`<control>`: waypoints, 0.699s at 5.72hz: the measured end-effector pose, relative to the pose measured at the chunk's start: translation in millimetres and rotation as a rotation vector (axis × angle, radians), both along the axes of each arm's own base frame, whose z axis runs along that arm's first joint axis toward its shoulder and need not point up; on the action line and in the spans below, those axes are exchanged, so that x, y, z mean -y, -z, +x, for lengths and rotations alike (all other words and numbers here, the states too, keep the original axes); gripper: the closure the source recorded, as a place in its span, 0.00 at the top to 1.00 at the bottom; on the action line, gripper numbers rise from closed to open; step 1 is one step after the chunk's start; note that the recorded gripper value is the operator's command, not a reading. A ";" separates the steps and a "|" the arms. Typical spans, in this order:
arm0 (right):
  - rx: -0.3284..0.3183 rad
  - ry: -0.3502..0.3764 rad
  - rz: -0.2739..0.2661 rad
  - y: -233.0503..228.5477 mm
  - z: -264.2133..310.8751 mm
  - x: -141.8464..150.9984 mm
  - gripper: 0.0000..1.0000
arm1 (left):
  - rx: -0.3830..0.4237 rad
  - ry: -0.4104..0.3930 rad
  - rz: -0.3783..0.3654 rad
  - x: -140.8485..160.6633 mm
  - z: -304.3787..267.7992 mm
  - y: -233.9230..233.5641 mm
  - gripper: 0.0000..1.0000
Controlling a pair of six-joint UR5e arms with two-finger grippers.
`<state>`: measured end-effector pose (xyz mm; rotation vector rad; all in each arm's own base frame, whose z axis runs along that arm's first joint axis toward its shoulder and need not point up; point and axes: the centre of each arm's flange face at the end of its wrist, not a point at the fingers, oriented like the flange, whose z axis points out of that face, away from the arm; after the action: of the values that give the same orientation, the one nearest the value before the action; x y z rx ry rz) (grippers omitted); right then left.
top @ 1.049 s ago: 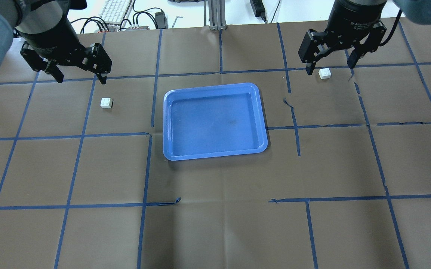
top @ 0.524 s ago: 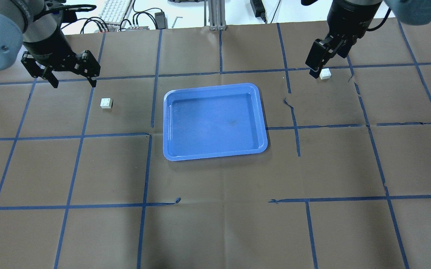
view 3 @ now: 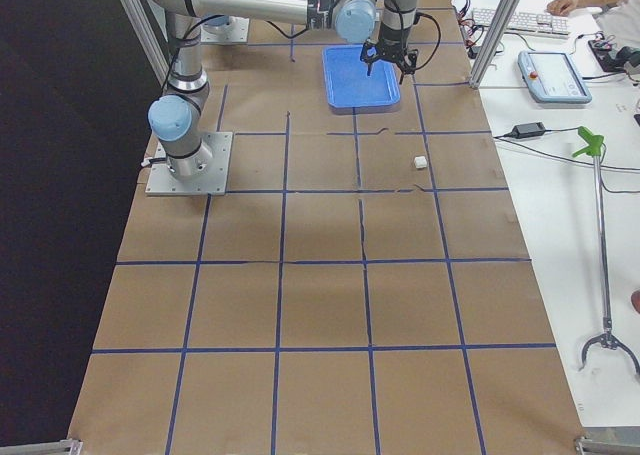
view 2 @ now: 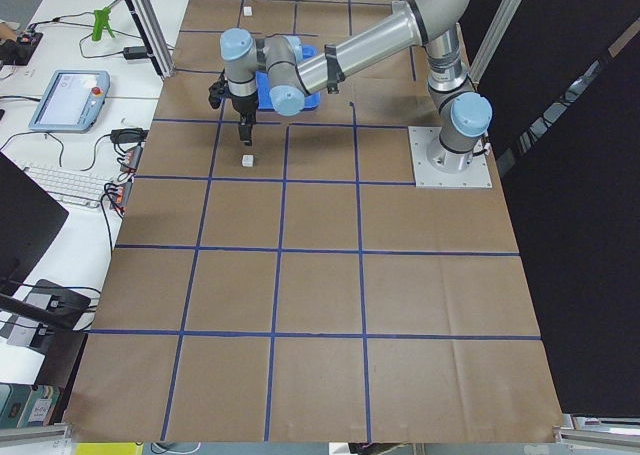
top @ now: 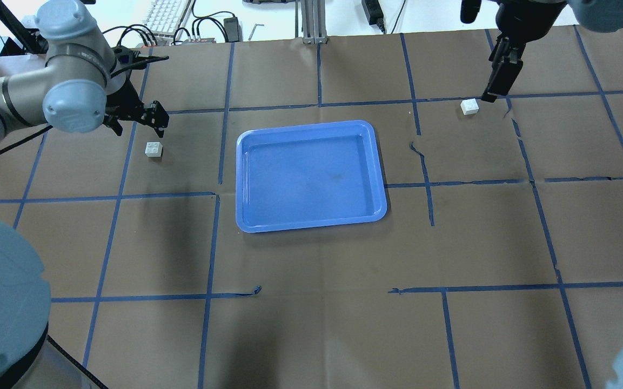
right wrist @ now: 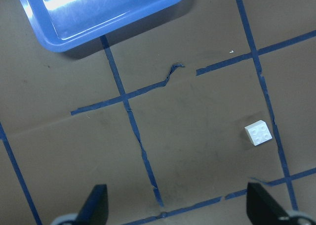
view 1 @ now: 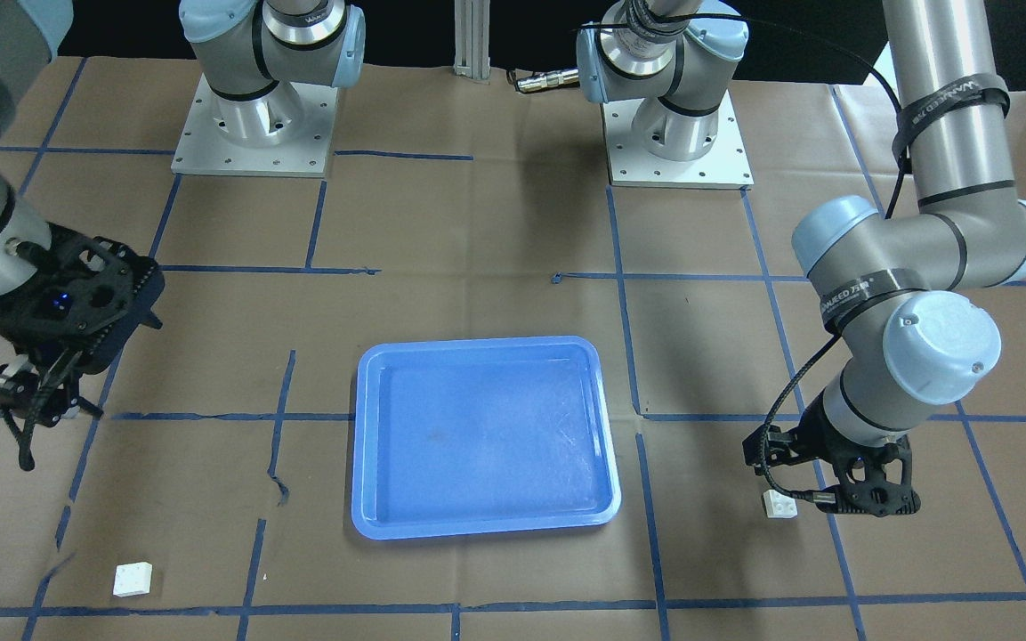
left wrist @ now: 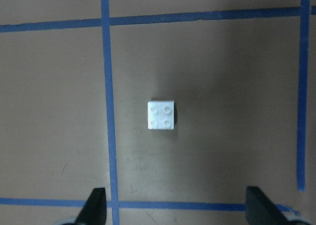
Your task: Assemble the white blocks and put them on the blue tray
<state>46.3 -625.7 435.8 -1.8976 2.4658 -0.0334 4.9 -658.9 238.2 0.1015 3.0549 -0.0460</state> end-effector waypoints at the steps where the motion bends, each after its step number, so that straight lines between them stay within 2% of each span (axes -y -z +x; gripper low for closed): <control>1: 0.023 -0.133 -0.012 9.4 -32.4 25.8 1.00 | -0.005 0.021 0.004 3.4 1.1 35.3 1.00; 2: 0.027 -0.260 -0.029 16.9 -52.1 57.7 1.00 | -0.008 0.029 0.018 1.6 1.4 53.0 1.00; 3: 0.039 -0.347 -0.052 25.4 -63.6 90.5 1.00 | -0.008 0.031 0.027 -0.3 1.6 60.4 0.99; 4: 0.087 -0.389 -0.076 41.1 -76.3 119.3 1.00 | -0.007 0.030 0.022 1.5 3.0 59.5 0.91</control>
<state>-30.0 -745.0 394.7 -2.3162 2.0296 -0.1965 7.9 -660.4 178.8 0.1497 3.0617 -0.0147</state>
